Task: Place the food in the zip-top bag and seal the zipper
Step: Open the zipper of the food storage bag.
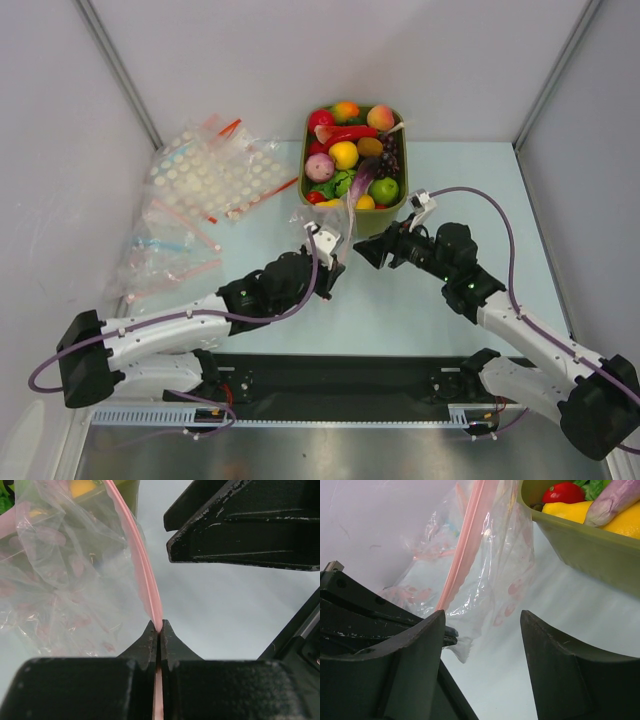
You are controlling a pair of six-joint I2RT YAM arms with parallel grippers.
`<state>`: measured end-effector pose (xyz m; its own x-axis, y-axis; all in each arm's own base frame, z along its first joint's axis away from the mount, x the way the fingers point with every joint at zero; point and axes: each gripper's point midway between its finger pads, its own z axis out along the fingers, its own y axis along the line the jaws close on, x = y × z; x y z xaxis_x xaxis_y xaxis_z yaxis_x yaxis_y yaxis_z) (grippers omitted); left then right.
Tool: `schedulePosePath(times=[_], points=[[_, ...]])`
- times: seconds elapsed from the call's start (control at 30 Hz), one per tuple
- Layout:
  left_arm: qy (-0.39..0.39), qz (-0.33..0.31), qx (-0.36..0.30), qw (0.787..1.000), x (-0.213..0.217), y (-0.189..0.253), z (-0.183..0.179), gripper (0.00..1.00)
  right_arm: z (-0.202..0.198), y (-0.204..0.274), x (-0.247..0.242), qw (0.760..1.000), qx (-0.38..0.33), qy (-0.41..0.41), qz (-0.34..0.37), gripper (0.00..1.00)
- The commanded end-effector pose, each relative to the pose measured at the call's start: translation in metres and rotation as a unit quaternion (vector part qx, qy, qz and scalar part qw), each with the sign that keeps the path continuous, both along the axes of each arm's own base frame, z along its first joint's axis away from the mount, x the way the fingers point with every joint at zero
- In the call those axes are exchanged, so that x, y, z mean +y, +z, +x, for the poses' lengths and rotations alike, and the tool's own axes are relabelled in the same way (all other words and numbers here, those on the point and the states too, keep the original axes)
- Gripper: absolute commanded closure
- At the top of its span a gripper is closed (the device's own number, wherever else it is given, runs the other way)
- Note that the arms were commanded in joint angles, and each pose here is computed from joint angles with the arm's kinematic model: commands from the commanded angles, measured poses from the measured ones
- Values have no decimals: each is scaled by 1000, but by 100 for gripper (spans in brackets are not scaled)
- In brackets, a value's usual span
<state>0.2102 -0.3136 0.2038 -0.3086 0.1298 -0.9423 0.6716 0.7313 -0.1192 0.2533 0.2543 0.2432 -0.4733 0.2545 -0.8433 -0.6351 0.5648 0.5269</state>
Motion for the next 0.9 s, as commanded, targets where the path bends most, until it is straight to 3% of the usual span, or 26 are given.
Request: schedulePosePath(times=[0.0, 0.2, 0.43, 0.63, 0.87], points=[[6, -17, -31, 999, -6, 26, 6, 100, 3, 23, 5, 1000, -24, 5, 11, 35], [5, -16, -31, 999, -10, 25, 5, 100, 0, 23, 11, 999, -26, 21, 10, 43], [1, -9, -32, 999, -14, 23, 4, 100, 0, 24, 10, 999, -27, 16, 8, 42], [0, 14, -22, 1000, -22, 12, 4, 100, 6, 30, -14, 997, -48, -56, 9, 38], [-12, 41, -26, 999, -35, 2, -3, 100, 15, 41, -55, 985, -68, -157, 15, 43]])
